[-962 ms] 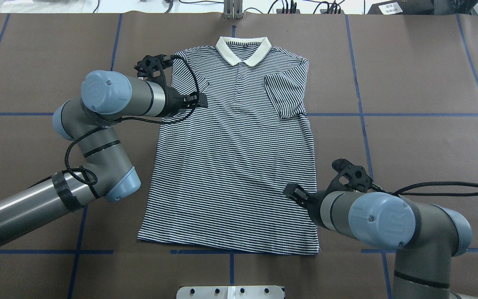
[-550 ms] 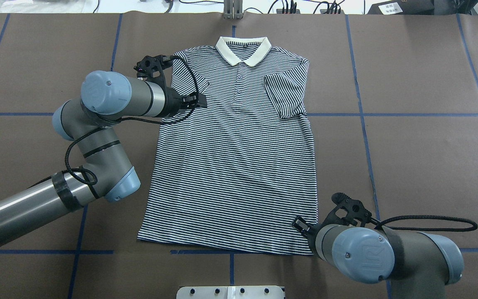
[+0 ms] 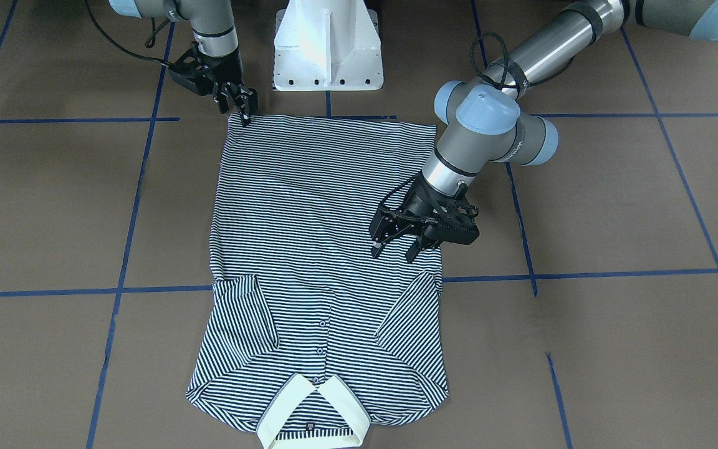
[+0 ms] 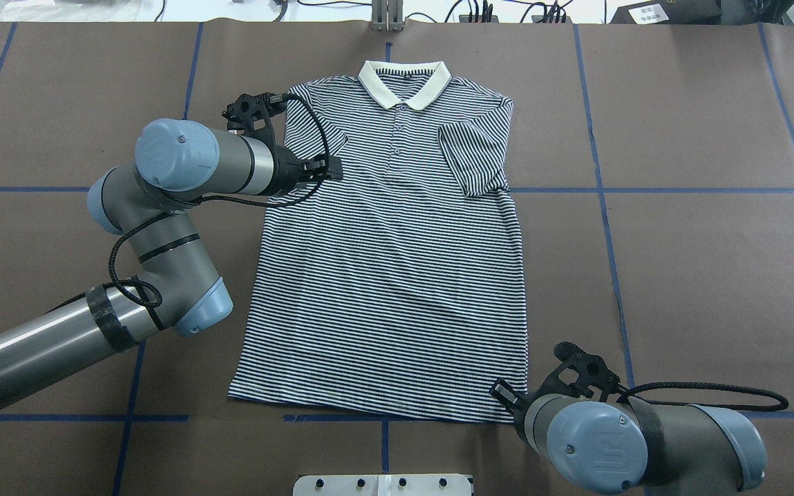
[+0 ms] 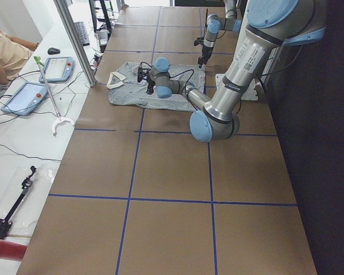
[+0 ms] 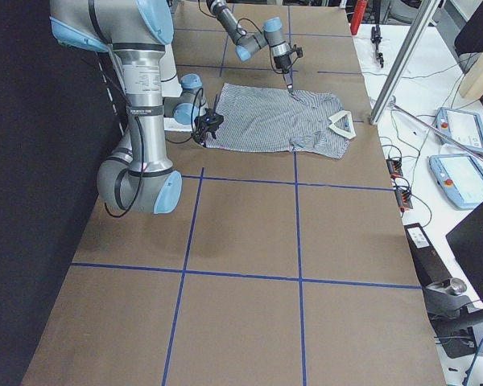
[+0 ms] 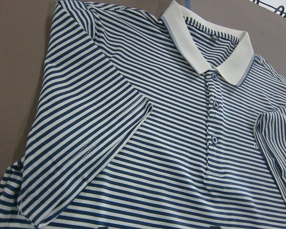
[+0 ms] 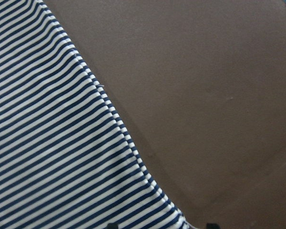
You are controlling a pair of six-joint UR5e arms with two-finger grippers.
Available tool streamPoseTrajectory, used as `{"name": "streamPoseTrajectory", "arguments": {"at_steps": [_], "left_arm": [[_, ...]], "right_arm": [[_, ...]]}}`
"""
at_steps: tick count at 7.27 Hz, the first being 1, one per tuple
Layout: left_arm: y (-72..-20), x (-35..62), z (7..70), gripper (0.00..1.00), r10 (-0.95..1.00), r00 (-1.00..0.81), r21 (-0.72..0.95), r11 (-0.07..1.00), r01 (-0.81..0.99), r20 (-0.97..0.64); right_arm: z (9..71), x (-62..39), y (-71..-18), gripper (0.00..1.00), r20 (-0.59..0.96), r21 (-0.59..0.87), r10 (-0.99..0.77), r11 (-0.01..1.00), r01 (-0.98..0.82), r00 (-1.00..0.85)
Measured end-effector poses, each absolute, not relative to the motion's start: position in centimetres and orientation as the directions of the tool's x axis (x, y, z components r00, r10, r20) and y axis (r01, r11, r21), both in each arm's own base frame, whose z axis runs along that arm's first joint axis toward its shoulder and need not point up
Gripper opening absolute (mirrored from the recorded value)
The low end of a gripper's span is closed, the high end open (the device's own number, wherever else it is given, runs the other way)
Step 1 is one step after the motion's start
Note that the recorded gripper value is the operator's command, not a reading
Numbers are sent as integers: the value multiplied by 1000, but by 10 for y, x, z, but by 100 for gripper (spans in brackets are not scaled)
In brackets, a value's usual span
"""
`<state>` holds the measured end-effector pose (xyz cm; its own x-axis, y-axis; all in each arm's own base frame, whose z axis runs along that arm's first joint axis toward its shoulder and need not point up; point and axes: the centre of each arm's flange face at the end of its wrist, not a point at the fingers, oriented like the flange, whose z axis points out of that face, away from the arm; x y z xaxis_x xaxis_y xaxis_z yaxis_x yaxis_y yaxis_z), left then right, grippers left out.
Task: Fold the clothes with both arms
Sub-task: 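Move the right gripper to the hem corner nearest the robot while left holds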
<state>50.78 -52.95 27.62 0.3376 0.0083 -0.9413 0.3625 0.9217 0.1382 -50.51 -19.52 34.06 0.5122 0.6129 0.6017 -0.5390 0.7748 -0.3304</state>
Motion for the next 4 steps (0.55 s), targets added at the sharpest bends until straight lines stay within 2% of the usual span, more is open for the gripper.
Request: {"name": "streamPoseTrajectory", "arguments": {"at_steps": [1,4], "left_arm": [[-530,508,280,77,7,343,139,922,362,-939],[-529,506,288,77,2,350,137,922,361,-937]], "right_arm": [[341,-505,-195,0,602,-330,614,774,-540,511],[343,-504,-195,0,600,-326,613,774,-543,513]]}}
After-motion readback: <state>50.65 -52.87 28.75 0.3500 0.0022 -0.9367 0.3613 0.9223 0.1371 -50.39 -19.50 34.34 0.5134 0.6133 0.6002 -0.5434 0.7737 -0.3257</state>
